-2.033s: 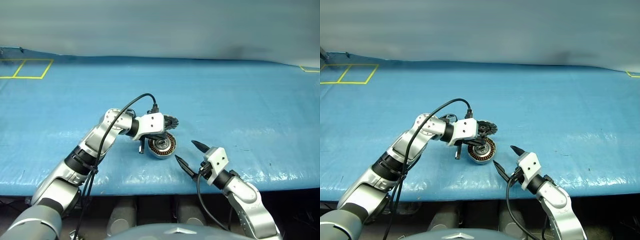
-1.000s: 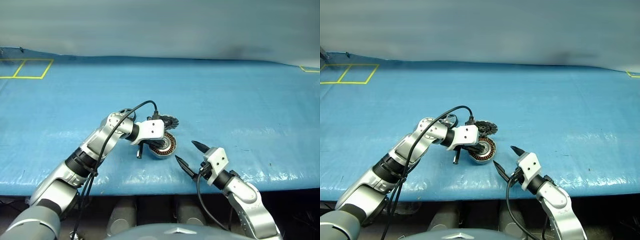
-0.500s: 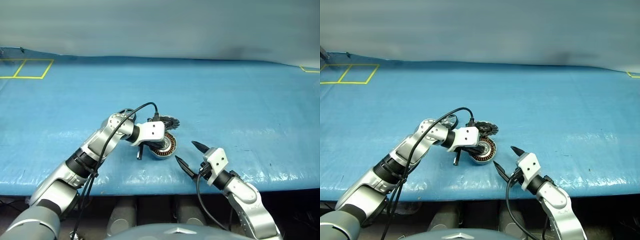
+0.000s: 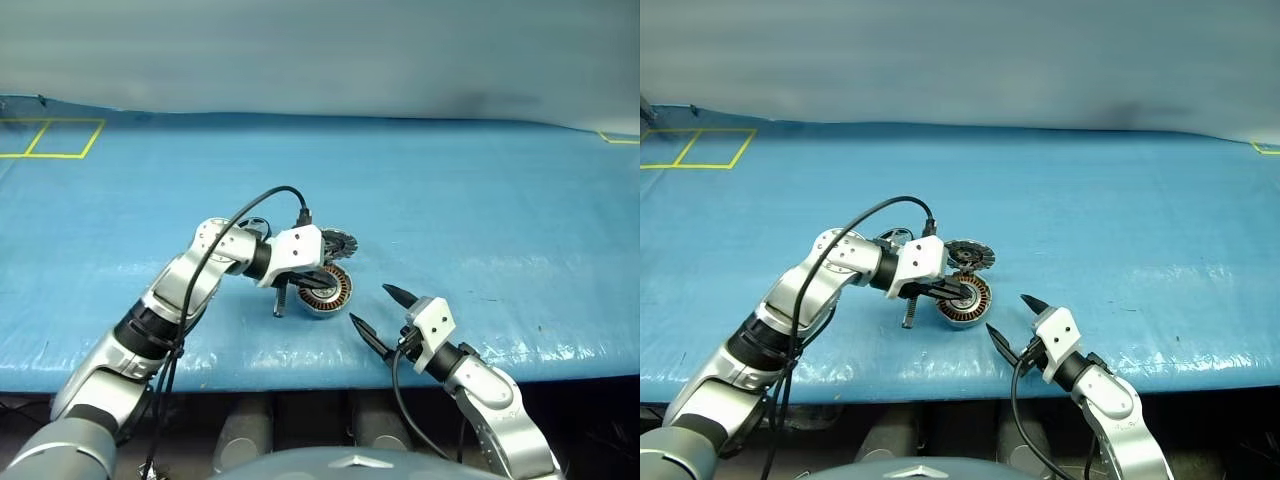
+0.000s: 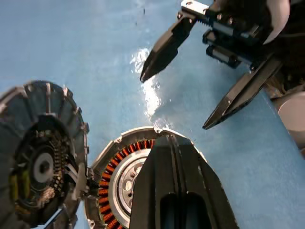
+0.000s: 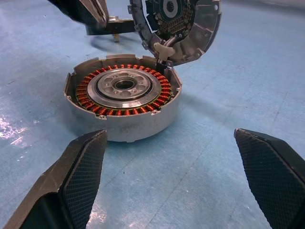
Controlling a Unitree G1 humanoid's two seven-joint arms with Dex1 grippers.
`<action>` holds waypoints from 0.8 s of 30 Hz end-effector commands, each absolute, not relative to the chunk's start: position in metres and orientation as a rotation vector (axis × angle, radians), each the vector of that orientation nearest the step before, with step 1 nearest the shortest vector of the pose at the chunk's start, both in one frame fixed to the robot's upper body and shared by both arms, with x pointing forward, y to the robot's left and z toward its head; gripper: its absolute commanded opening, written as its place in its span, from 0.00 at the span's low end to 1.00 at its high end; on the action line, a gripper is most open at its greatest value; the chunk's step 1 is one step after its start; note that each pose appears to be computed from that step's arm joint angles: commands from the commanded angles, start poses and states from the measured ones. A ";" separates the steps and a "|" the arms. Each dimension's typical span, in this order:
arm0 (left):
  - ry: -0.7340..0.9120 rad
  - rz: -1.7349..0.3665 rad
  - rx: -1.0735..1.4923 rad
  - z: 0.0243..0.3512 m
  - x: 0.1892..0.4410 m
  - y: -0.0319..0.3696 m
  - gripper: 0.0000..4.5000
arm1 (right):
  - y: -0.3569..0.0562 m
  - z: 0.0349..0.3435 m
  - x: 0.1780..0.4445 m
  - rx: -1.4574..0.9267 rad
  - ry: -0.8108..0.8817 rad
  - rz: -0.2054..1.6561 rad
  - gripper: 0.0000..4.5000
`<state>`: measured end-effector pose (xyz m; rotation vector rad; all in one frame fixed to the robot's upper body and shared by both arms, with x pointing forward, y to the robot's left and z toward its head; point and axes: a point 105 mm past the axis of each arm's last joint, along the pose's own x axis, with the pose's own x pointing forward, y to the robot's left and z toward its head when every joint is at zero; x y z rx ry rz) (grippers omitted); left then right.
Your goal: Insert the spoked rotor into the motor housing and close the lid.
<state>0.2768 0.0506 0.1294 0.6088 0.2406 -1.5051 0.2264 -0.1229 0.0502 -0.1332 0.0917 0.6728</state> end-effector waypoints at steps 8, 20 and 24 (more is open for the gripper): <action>0.291 -1.354 0.600 0.151 0.276 0.125 0.01 | -0.119 0.056 0.228 -0.123 0.082 0.704 1.00; 0.476 -1.253 0.862 0.157 0.333 0.163 0.09 | -0.111 0.055 0.235 -0.127 0.077 0.744 1.00; 0.490 -1.247 0.948 0.160 0.350 0.164 0.36 | -0.112 0.055 0.235 -0.127 0.078 0.736 1.00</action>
